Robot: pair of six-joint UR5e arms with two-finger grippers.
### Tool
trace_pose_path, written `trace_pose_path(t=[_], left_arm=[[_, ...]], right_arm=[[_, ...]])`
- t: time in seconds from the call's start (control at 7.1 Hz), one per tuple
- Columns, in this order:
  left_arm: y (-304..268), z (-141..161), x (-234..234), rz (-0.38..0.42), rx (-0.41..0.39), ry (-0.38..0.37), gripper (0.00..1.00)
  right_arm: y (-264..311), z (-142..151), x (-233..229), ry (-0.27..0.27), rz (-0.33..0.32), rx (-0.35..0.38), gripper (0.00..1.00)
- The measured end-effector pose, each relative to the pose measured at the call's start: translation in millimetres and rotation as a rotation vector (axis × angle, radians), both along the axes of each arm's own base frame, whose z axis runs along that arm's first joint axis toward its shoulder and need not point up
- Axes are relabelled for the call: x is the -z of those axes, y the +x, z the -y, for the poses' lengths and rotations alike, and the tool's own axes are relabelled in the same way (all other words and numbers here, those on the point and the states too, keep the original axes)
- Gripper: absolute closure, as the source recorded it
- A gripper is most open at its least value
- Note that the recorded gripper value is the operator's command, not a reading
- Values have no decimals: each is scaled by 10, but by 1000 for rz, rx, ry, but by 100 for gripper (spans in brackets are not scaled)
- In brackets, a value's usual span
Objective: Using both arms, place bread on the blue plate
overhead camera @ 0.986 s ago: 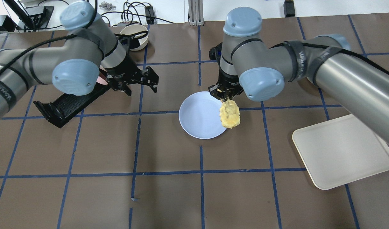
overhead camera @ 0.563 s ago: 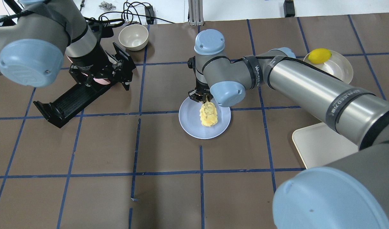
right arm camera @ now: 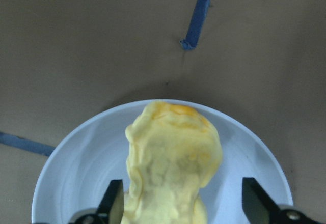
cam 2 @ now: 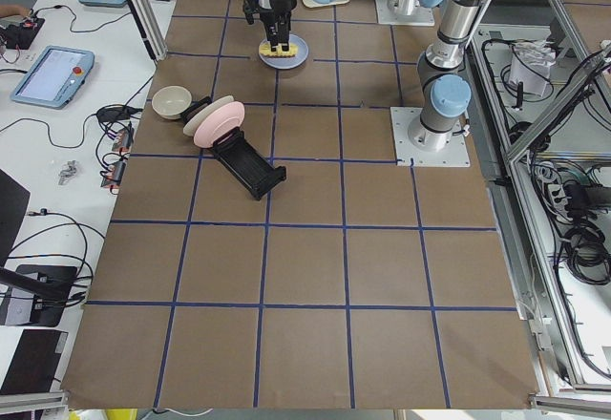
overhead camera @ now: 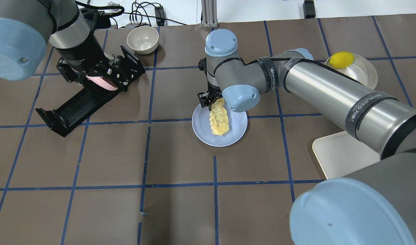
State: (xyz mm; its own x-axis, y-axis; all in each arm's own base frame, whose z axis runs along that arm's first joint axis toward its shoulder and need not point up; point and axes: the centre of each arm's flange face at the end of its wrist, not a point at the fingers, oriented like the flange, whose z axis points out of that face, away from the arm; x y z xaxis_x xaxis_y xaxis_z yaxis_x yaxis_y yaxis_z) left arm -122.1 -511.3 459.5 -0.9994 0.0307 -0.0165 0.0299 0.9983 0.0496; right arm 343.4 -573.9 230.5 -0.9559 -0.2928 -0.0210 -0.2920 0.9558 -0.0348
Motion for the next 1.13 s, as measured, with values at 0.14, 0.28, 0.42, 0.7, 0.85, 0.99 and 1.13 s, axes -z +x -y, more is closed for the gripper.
trace_pose_path(t=[0.14, 0.28, 0.42, 0.7, 0.85, 0.99, 1.13], left_arm=[[3, 1, -6, 3, 0, 2, 0], [5, 1, -5, 6, 0, 3, 0], [6, -4, -9, 7, 1, 3, 0], [6, -8, -21, 7, -1, 1, 0], [6, -10, -29, 6, -1, 0, 0], [7, -11, -45, 7, -1, -2, 0], [11, 5, -73, 7, -2, -1, 0]], right_arm=[[-77, -57, -242, -7, 2, -3, 0], [-217, -141, -504, -7, 0, -16, 0], [-458, -273, -720, -2, -5, -33, 0], [-1182, -666, -1040, -9, -6, -6, 0], [-1540, -881, -1263, -9, -7, 39, 0], [-1767, -1041, -1498, -15, -7, 64, 0], [-1884, -1168, -1768, -50, -5, 71, 0]])
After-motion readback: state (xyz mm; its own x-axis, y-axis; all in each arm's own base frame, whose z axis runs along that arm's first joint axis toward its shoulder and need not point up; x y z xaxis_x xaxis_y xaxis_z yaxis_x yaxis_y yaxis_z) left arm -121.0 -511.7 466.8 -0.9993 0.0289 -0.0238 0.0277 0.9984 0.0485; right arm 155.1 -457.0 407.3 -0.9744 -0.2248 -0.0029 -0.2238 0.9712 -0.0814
